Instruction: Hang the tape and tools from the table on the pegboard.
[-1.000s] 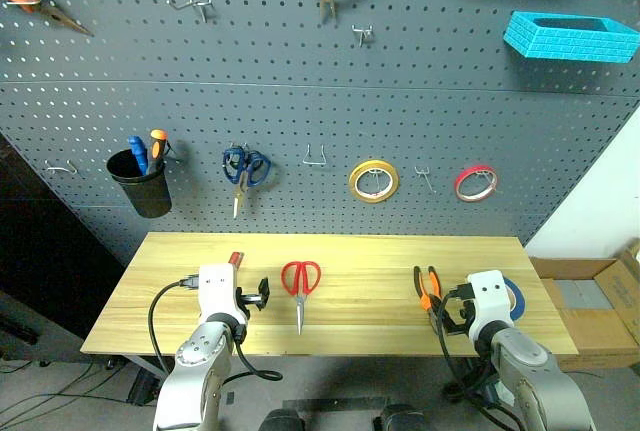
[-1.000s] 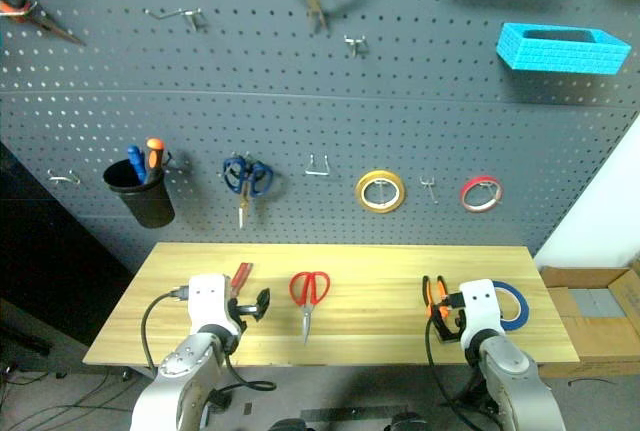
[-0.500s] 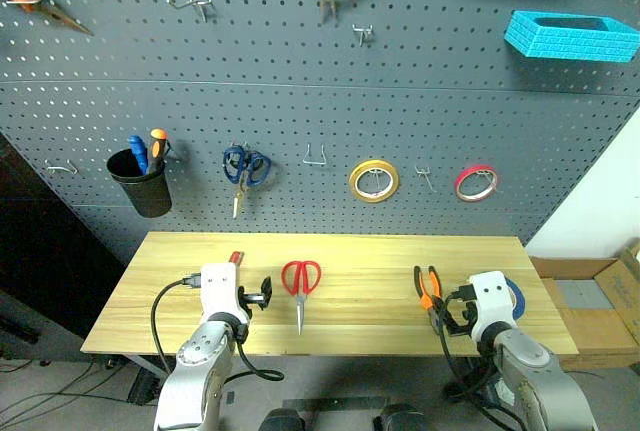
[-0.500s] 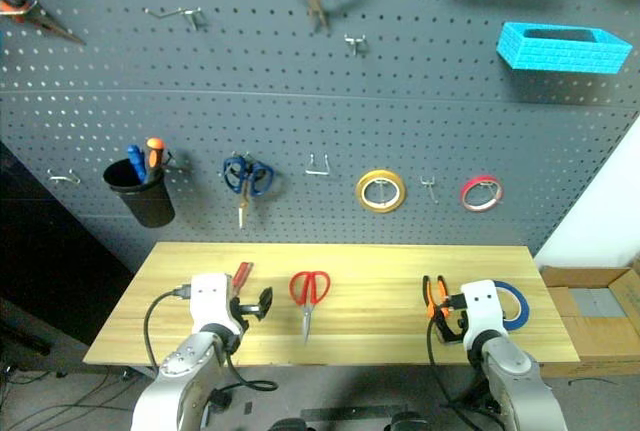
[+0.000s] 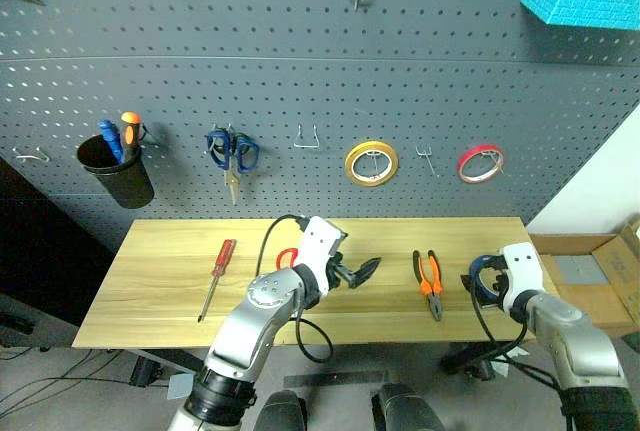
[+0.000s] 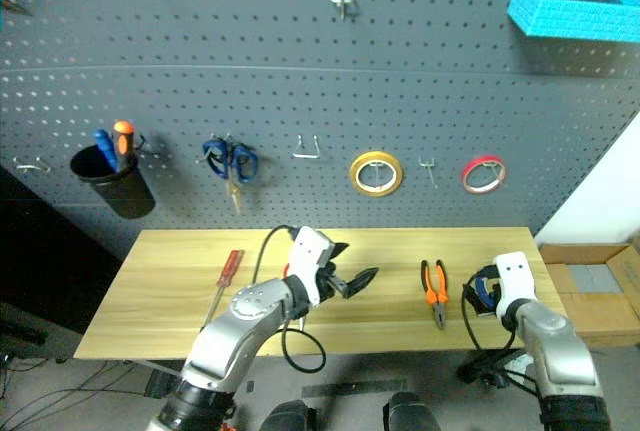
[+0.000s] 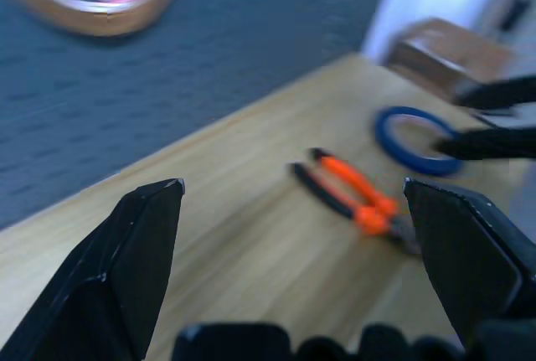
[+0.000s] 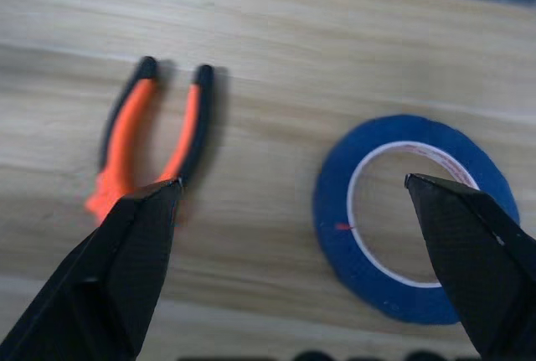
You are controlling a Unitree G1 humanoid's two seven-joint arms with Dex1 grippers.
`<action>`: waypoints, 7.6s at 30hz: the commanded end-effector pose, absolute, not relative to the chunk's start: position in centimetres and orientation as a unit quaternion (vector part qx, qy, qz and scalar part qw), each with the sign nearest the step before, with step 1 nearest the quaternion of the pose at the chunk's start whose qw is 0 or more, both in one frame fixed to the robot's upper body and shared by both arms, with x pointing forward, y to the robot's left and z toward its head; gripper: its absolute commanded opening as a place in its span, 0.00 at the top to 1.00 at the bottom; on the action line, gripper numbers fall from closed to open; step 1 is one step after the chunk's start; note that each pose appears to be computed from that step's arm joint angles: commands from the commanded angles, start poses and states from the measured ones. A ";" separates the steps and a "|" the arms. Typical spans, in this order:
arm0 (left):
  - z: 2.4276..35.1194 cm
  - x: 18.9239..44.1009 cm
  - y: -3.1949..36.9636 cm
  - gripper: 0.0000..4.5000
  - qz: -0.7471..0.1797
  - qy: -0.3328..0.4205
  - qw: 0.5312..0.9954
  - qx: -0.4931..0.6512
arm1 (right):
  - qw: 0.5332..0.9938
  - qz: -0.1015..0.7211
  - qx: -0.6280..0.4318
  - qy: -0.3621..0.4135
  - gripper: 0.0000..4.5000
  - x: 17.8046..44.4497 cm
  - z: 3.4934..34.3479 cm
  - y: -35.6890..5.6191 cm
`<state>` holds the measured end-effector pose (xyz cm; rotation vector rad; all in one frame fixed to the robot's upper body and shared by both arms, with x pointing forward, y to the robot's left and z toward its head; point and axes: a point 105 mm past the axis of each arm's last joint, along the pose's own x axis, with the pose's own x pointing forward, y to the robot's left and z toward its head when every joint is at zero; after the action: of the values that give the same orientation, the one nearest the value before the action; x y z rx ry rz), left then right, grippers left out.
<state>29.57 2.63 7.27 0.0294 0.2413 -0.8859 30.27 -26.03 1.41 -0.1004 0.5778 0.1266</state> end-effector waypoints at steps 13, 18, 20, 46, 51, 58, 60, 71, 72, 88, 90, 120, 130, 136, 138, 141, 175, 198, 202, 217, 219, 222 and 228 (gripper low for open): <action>8.2 27.9 -3.6 0.00 -0.554 0.098 0.827 0.017 | 0.948 0.066 0.005 0.312 0.01 32.8 1.5 -27.4; 8.1 27.2 -4.1 0.00 -0.564 0.103 0.819 0.015 | 0.940 0.048 0.020 0.338 0.01 32.1 -0.3 -28.3; 8.2 26.9 -4.4 0.00 -0.568 0.104 0.817 0.013 | 0.937 0.036 0.035 0.347 0.01 31.9 -1.0 -28.6; 9.3 27.5 -4.0 0.00 -0.573 0.078 0.815 0.032 | 0.953 0.007 -0.007 0.303 0.91 33.6 0.4 -29.1; 10.7 28.2 -1.4 0.00 -0.543 0.043 0.837 0.052 | 0.974 0.003 -0.073 0.214 0.91 32.4 4.9 -26.5; 13.4 27.9 2.7 0.00 -0.479 -0.003 0.875 0.069 | 0.972 0.072 -0.221 0.043 0.91 29.5 11.7 -18.7; 14.3 28.5 3.6 0.00 -0.450 -0.018 0.890 0.068 | 0.956 0.086 -0.281 -0.019 0.91 29.1 13.4 -17.2; 15.9 30.8 3.1 0.00 -0.414 -0.049 0.907 0.052 | 0.926 0.108 -0.330 -0.151 0.91 31.5 15.9 -15.3; 16.2 31.1 3.1 0.00 -0.411 -0.054 0.908 0.053 | 0.932 0.110 -0.311 -0.149 0.91 32.3 16.0 -15.5; 17.1 32.9 3.2 0.00 -0.390 -0.071 0.916 0.057 | 0.938 0.270 -0.197 -0.087 0.91 36.6 15.0 -12.9; 17.1 32.8 3.3 0.00 -0.391 -0.070 0.916 0.059 | 0.941 0.278 -0.181 -0.066 0.91 36.8 14.4 -12.9; 7.3 26.7 4.0 0.00 -0.408 0.096 0.908 0.026 | 0.957 0.145 -0.091 0.235 0.02 32.0 6.0 -17.1; 6.9 26.0 3.7 0.00 -0.392 0.114 0.912 0.026 | 0.932 0.026 0.018 0.362 0.02 35.8 5.0 -19.4; 6.9 25.9 4.3 0.00 -0.382 0.119 0.916 0.026 | 0.919 0.040 0.022 0.390 0.02 36.2 4.5 -18.5; 6.9 25.8 4.4 0.00 -0.379 0.121 0.917 0.026 | 0.913 0.055 0.014 0.404 0.02 35.9 4.0 -17.9; 7.0 25.8 4.5 0.00 -0.374 0.121 0.919 0.023 | 0.910 0.061 -0.013 0.411 0.02 35.8 3.2 -17.9; 10.5 23.4 7.2 0.00 -0.370 0.084 0.925 -0.013 | 0.936 0.291 -0.096 0.172 0.38 33.2 10.5 -10.9; 17.6 32.8 9.6 0.00 -0.225 -0.076 0.971 0.018 | 0.902 0.293 -0.008 -0.316 0.38 38.0 32.5 0.5; 17.5 34.6 9.8 0.00 -0.234 -0.077 0.968 0.036 | 0.905 0.274 -0.021 -0.325 0.38 39.1 32.4 1.3; 19.7 38.3 9.8 0.00 -0.257 -0.086 0.960 0.064 | 0.916 0.220 -0.046 -0.333 0.38 42.2 33.0 0.8; 19.7 38.3 9.6 0.00 -0.261 -0.085 0.959 0.063 | 0.918 0.208 -0.048 -0.335 0.38 42.5 33.2 0.3; 19.4 38.1 9.2 0.00 -0.270 -0.081 0.958 0.060 | 0.920 0.191 -0.056 -0.337 0.38 43.0 33.1 -0.6; 19.0 37.8 8.8 0.00 -0.276 -0.075 0.956 0.058 | 0.920 0.146 -0.098 -0.350 0.38 43.5 33.1 -2.5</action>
<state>38.31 9.46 17.71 0.1080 -0.1008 -0.5381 43.02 0.55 30.88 -0.2157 -0.6652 0.4226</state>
